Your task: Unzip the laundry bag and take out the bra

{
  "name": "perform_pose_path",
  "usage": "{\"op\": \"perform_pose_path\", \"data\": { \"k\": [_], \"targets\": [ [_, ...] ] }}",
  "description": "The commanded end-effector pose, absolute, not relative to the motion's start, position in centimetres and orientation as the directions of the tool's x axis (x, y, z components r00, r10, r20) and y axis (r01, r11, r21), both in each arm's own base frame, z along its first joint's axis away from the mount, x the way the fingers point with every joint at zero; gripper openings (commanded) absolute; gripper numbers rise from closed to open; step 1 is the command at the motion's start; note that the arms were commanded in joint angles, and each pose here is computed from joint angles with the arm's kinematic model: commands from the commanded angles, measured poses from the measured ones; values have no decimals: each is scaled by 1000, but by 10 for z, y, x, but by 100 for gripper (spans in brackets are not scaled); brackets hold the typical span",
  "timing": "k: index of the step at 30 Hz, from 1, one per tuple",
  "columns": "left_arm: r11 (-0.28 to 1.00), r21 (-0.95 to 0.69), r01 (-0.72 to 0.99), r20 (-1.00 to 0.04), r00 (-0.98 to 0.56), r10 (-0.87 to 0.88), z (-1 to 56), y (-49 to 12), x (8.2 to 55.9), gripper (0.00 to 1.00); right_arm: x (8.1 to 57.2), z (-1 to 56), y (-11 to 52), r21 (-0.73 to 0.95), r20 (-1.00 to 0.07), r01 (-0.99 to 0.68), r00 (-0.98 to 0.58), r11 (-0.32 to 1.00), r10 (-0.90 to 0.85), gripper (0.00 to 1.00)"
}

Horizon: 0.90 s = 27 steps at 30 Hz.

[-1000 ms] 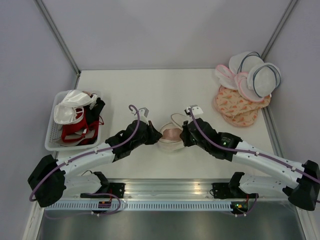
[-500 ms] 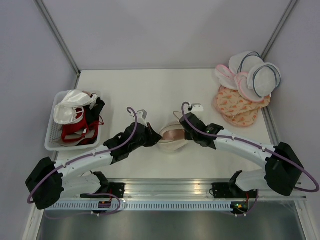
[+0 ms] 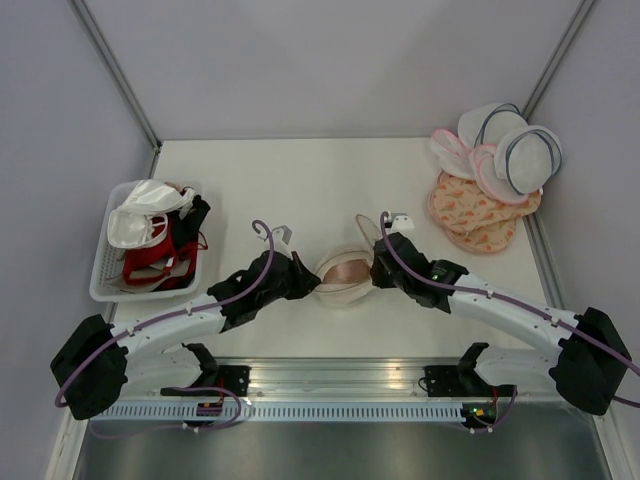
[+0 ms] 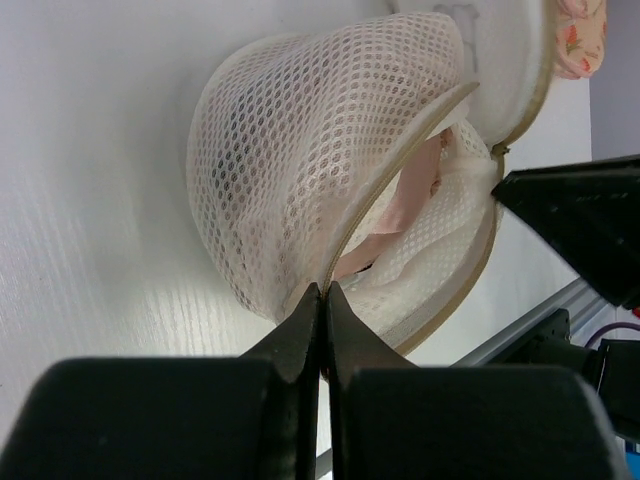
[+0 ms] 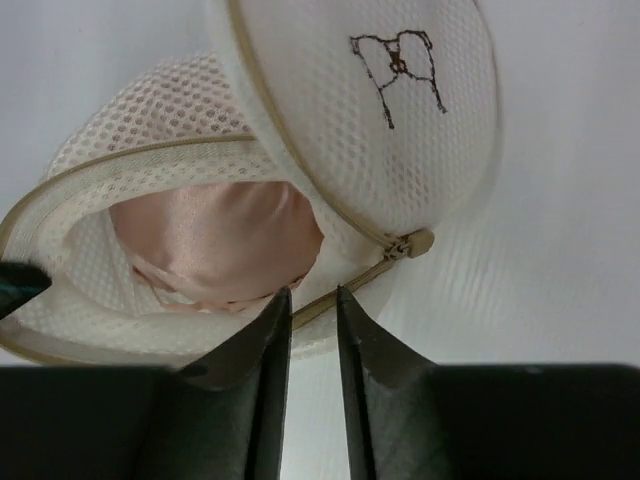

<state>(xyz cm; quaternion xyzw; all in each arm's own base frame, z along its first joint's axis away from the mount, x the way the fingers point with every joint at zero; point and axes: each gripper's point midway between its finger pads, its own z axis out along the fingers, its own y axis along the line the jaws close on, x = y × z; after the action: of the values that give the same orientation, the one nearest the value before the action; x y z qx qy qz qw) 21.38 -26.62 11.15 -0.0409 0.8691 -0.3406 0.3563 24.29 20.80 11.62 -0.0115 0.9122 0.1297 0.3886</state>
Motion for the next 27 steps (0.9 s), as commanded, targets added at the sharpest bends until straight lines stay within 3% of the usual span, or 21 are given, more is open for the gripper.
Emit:
{"op": "perform_pose_path", "data": {
  "k": [1, 2, 4, 5, 6, 9, 12, 14, 16, 19, 22, 23, 24, 26, 27],
  "targets": [
    [730, -665, 158, -569, -740, -358, 117, -270, 213, 2, 226, 117, 240, 349, -676, -265, -736, 899, 45, 31],
    [728, -668, 154, -564, -742, -361, 116, -270, 212, 2, 223, 114, 239, 356, -667, -254, -743, 899, 54, 51],
    [714, -684, 150, -553, -745, -373, 117, -271, 210, 2, 221, 119, 236, 380, -662, -229, -744, 896, 91, 68],
    [711, -688, 144, -546, -748, -377, 115, -271, 209, 2, 220, 118, 234, 381, -658, -217, -747, 898, 99, 86],
    [703, -697, 141, -535, -755, -378, 113, -272, 206, 2, 219, 118, 233, 389, -652, -205, -750, 898, 112, 91],
    [693, -708, 138, -519, -767, -377, 108, -276, 201, 2, 216, 115, 230, 406, -627, -161, -765, 899, 146, 91],
    [693, -710, 127, -505, -777, -376, 102, -278, 198, 2, 215, 101, 221, 382, -619, -112, -768, 917, 164, 81],
    [684, -718, 127, -498, -781, -378, 102, -280, 195, 2, 215, 92, 218, 375, -614, -97, -771, 922, 168, 68],
    [675, -727, 128, -494, -780, -384, 104, -281, 193, 2, 216, 86, 216, 364, -614, -81, -770, 928, 173, 63],
    [667, -734, 130, -496, -773, -395, 106, -281, 191, 2, 217, 79, 213, 346, -616, -68, -769, 936, 172, 46],
    [653, -745, 134, -496, -765, -410, 113, -279, 191, 2, 217, 79, 209, 335, -620, -61, -766, 940, 171, 21],
    [644, -753, 137, -498, -758, -421, 117, -279, 191, 2, 217, 80, 208, 331, -623, -61, -763, 942, 169, 7],
    [639, -756, 140, -506, -745, -436, 123, -277, 193, 3, 217, 81, 206, 331, -627, -62, -761, 942, 170, 2],
    [601, -782, 168, -519, -708, -478, 146, -273, 196, 14, 215, 84, 204, 329, -637, -74, -754, 941, 163, 0],
    [594, -781, 195, -543, -683, -489, 156, -272, 198, 30, 215, 85, 203, 326, -638, -78, -753, 942, 159, 0]
  ]
}}
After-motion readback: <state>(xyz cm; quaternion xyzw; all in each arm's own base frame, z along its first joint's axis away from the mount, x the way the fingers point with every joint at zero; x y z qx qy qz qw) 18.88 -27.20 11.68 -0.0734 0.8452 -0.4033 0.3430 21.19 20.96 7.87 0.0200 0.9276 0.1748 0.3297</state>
